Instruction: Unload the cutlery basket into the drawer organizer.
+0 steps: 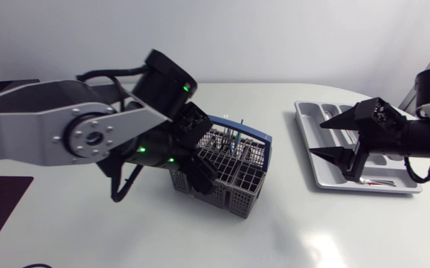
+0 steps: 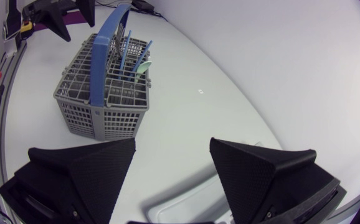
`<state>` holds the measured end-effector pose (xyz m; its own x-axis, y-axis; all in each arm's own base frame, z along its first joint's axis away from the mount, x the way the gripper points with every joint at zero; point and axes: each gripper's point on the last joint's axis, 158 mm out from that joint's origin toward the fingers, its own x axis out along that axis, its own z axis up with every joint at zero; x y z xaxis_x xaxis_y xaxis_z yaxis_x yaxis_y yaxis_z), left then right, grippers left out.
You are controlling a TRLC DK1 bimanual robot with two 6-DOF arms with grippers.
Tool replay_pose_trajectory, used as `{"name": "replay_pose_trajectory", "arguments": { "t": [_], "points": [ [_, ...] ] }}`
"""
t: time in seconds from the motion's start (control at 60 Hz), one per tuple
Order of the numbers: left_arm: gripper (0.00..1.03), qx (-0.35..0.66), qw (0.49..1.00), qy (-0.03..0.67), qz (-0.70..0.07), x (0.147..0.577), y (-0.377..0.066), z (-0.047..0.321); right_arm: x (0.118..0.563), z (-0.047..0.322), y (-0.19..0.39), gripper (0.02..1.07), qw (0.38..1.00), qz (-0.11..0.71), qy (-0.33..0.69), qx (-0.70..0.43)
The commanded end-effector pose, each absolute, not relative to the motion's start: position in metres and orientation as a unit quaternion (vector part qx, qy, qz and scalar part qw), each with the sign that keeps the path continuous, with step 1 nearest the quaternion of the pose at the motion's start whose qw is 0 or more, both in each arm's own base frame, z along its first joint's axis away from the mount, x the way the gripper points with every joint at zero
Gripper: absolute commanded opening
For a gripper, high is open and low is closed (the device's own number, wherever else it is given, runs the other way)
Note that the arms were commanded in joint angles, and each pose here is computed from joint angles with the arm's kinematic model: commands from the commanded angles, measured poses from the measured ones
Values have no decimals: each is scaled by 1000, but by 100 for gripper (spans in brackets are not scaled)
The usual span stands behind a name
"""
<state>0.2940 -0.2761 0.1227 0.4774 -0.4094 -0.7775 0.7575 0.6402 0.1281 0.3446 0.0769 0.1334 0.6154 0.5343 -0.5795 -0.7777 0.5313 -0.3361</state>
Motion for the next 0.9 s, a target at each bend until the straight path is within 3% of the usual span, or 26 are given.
{"name": "replay_pose_trajectory", "arguments": {
  "t": [0.0, 0.2, 0.283, 0.4, 0.617, 0.65, 0.883],
  "points": [
    [86, 245, 825, 367, -354, 284, -259, 122, 357, 127, 83, 89, 859, 381, 231, -252],
    [85, 253, 817, 378, -354, 268, -223, 100, 393, 104, 93, 89, 861, 380, 278, -193],
    [77, 259, 813, 391, -344, 270, -206, 86, 406, 97, 94, 88, 861, 379, 295, -168],
    [59, 247, 810, 406, -345, 274, -188, 68, 417, 88, 102, 66, 857, 384, 308, -150],
    [28, 237, 811, 412, -342, 294, -184, 43, 432, 70, 121, 13, 843, 401, 339, -116],
    [23, 237, 810, 415, -338, 301, -183, 37, 432, 67, 123, 12, 840, 405, 344, -112],
    [20, 237, 812, 411, -339, 320, -193, 30, 408, 57, 147, 9, 810, 438, 371, -119]
  ]
}}
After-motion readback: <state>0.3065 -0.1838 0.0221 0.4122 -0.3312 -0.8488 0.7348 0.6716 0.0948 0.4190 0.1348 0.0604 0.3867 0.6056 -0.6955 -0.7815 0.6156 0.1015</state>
